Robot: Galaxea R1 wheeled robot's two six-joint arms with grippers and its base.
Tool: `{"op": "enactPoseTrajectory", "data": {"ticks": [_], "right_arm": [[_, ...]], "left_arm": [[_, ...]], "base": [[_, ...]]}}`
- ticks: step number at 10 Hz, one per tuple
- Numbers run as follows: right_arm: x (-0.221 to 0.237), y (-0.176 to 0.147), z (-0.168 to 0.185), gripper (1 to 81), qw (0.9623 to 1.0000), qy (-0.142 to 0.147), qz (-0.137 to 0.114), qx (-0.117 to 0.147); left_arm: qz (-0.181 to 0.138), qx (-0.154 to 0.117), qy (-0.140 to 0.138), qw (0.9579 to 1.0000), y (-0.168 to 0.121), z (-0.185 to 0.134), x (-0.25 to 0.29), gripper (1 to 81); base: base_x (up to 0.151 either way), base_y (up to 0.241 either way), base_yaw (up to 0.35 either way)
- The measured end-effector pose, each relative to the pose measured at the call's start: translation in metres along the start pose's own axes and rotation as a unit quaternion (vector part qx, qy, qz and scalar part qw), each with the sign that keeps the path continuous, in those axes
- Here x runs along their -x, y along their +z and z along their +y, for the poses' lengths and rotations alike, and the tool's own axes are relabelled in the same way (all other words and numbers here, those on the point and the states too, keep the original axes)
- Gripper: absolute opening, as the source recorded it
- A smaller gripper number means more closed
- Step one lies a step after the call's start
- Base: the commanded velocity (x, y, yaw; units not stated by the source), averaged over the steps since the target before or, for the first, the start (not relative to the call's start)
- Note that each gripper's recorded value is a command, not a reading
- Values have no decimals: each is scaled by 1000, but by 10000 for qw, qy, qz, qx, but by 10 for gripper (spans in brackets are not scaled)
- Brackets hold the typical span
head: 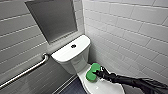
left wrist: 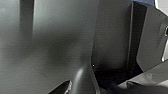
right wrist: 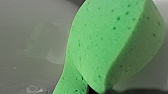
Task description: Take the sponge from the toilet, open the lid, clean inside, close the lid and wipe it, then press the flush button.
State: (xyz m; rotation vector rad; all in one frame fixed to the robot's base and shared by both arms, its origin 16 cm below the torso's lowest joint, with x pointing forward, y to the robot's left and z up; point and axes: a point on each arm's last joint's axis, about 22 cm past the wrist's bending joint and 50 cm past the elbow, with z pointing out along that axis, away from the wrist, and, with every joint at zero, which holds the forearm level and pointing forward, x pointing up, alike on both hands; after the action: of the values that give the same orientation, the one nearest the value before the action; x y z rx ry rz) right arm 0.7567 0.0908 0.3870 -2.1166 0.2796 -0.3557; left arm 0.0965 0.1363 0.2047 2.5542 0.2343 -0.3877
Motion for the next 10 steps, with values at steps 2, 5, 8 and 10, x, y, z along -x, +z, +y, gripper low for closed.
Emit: {"op": "enactPoseTrajectory", "data": {"ticks": [2,5,8,10], "right_arm": [[-5,-2,18,10,9999,17,21,155],[4,-15,85,10,9973,235,126,688],[1,-17,90,10,9970,239,130,722],[2,-31,98,10,9967,268,206,734]], "left_arm": [[0,0,-1,10000,0,0,0,811],[0,-2,-1,10000,0,0,0,811],[-3,-1,-1,10000,0,0,0,811],[-1,0,1,10000,0,0,0,811]], "base": [[0,0,0],[0,0,0],[0,0,0],[0,0,0]]}}
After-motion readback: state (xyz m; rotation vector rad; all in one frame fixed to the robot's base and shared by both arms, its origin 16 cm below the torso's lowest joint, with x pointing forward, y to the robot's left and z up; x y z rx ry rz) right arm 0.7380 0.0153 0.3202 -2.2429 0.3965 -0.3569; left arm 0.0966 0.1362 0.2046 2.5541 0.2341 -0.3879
